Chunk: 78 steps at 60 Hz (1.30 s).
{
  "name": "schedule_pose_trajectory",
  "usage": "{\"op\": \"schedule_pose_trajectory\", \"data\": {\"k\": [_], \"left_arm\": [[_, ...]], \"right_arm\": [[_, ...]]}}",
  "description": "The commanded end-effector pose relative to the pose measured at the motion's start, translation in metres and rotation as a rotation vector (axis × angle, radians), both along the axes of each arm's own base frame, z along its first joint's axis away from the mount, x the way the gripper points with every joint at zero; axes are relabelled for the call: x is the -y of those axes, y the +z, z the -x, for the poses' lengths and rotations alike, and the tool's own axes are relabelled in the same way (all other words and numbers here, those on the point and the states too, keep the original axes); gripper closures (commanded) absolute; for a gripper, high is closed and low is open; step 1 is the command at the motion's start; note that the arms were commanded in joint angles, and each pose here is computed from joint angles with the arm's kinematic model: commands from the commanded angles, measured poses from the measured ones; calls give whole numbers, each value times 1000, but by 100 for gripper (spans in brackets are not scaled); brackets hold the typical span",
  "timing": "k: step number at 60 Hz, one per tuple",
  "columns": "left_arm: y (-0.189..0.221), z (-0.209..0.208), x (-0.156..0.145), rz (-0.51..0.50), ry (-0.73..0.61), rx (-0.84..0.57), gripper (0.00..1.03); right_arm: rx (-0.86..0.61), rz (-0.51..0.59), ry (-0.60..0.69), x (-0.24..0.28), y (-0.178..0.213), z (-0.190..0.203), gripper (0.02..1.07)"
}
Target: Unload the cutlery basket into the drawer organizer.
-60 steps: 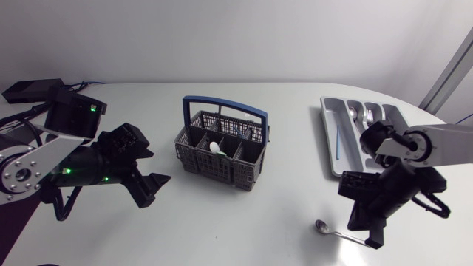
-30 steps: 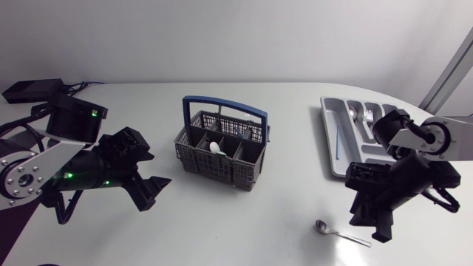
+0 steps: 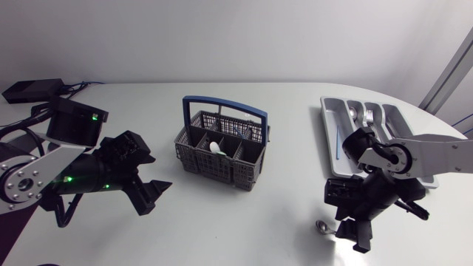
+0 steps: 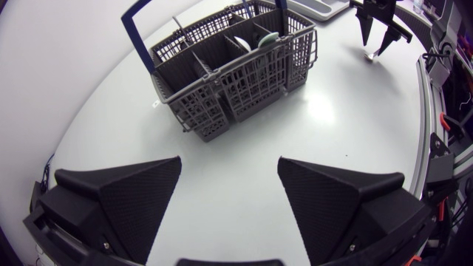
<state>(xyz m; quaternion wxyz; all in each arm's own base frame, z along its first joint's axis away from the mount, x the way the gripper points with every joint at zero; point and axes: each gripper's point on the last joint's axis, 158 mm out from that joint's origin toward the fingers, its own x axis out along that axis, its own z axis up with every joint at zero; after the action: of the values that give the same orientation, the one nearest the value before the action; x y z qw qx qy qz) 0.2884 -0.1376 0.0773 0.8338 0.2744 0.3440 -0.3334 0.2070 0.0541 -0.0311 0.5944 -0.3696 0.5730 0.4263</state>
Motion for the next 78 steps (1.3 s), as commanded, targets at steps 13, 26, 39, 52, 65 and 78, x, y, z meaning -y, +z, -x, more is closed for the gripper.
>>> {"op": "schedule_pose_trajectory", "data": {"k": [13,26,39,52,65,78], "left_arm": [[-5,8,2,-7,-39,1,12],[-5,10,4,1,-47,0,12],[-4,9,5,3,-49,4,12],[-3,8,5,5,-49,14,12],[-3,6,6,6,-49,15,12],[-3,6,6,5,-50,17,12]], "right_arm": [[-81,54,18,5,-21,18,72],[-103,83,34,8,-28,23,98],[-115,90,44,9,-25,25,102],[-65,64,55,8,14,9,102],[2,38,49,15,56,-18,102],[51,32,31,45,67,-47,102]]}}
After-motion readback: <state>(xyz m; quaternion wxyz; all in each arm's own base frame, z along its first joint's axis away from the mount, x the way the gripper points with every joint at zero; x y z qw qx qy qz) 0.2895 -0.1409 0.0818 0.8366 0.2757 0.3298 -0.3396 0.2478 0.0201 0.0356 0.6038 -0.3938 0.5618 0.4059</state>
